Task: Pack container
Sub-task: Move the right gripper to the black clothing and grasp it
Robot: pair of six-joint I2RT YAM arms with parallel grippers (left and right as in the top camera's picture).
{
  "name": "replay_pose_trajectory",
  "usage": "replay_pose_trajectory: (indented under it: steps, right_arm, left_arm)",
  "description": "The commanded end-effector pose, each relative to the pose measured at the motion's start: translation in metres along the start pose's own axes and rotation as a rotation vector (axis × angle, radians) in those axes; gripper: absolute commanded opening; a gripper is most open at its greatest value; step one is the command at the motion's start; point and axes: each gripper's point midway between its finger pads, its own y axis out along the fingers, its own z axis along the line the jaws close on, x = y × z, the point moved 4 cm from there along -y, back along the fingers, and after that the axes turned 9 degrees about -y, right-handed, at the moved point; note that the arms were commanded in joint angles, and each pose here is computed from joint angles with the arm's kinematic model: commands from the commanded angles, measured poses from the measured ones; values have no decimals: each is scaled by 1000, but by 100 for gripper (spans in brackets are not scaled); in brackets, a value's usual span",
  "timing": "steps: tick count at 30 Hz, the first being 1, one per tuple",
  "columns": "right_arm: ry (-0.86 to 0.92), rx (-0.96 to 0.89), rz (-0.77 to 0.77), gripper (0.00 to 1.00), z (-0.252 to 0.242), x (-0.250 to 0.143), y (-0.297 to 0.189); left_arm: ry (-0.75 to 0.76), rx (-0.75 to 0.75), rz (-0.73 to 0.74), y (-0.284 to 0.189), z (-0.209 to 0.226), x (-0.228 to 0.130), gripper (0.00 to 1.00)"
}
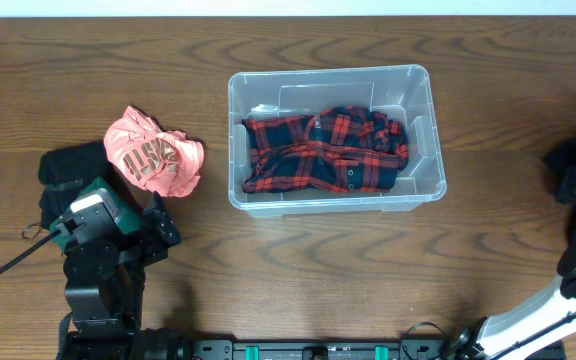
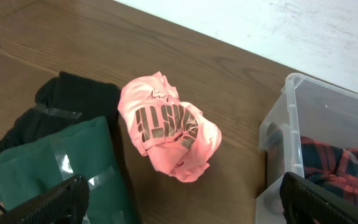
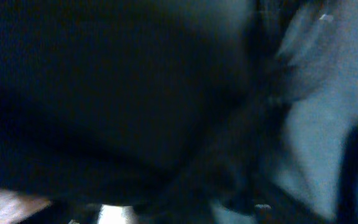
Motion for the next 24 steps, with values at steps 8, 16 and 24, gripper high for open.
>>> replay_pose_trajectory:
  steps: [8, 16, 24]
  right_arm:
    - [2, 115, 23, 1, 24, -7, 7]
    - [-128, 187, -342, 1, 68, 65, -116]
    - [-246, 172, -700, 1, 105, 76, -267]
  left_arm:
    - [-11, -10, -16, -3, -2, 6, 98]
    - [-12, -10, -16, -3, -2, 6, 98]
    - [-9, -2, -2, -3, -1, 3, 98]
